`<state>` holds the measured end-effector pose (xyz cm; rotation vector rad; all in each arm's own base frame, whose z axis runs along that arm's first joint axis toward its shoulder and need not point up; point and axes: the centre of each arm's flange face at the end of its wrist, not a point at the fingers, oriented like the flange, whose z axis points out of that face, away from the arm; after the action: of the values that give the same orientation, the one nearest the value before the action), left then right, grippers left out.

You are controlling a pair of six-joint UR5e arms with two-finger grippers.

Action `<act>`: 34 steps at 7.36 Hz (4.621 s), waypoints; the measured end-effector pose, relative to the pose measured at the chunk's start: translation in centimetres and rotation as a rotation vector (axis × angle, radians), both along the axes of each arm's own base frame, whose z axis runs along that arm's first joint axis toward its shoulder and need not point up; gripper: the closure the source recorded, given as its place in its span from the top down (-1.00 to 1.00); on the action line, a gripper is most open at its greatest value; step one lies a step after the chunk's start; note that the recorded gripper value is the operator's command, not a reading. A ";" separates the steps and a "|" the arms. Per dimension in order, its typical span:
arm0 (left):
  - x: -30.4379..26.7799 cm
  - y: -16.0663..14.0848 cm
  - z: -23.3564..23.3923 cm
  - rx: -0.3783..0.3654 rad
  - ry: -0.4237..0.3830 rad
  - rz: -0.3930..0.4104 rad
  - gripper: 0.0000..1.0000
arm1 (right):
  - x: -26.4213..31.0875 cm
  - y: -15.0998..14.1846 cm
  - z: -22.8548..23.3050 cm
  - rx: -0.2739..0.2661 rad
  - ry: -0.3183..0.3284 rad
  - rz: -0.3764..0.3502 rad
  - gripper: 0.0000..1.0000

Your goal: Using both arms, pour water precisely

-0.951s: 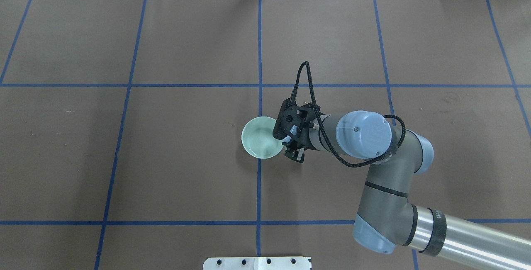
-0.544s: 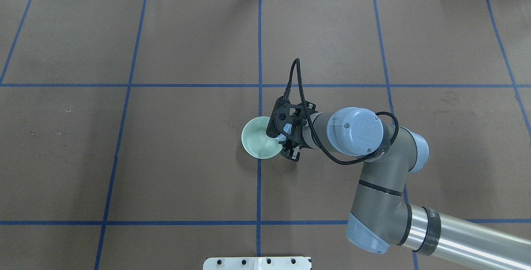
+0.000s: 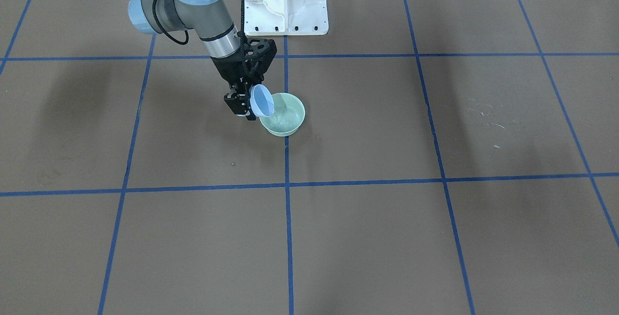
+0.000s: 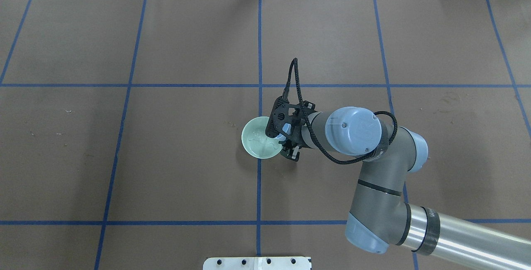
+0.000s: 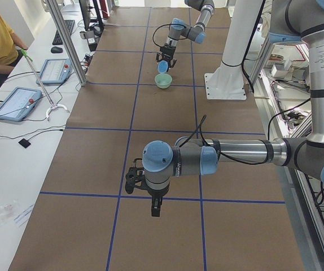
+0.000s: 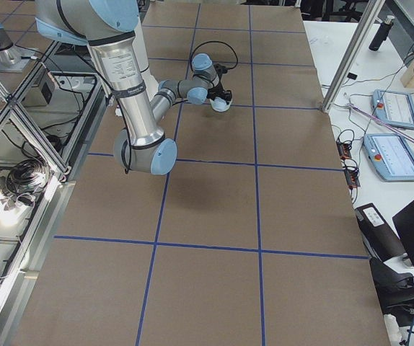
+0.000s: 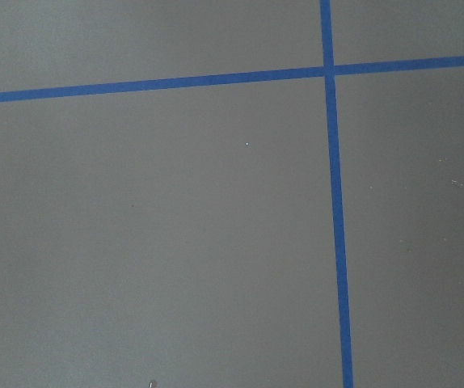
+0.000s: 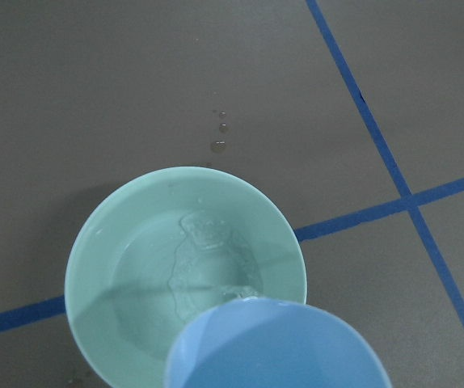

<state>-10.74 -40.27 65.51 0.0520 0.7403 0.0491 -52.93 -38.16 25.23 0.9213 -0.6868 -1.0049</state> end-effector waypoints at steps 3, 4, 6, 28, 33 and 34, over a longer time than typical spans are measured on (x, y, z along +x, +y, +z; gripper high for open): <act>0.0 0.0 0.0 0.000 0.000 0.001 1.00 | -0.1 -0.1 0.1 0.007 0.021 0.003 -1.00; 0.0 0.0 0.0 0.000 0.000 0.001 1.00 | -0.1 -0.1 0.1 0.009 0.024 0.004 -1.00; 0.0 0.0 0.0 0.000 0.000 0.000 1.00 | -0.3 0.0 -0.3 0.013 0.019 0.004 -1.00; 0.0 -0.4 -1.0 0.051 -0.004 0.003 1.00 | 8.6 -5.5 3.1 -0.319 -0.568 1.054 -1.00; -0.1 -0.4 -1.0 0.058 -0.004 0.004 1.00 | 13.8 -5.9 13.2 -0.335 -0.595 1.332 -1.00; -0.1 -0.4 -1.0 0.059 -0.004 0.004 1.00 | 15.3 -5.7 15.8 -0.327 -0.576 1.374 -1.00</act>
<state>-10.84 -40.64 64.51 0.1068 0.7346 0.0750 -37.62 -43.89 41.08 1.0928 -0.4767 0.5945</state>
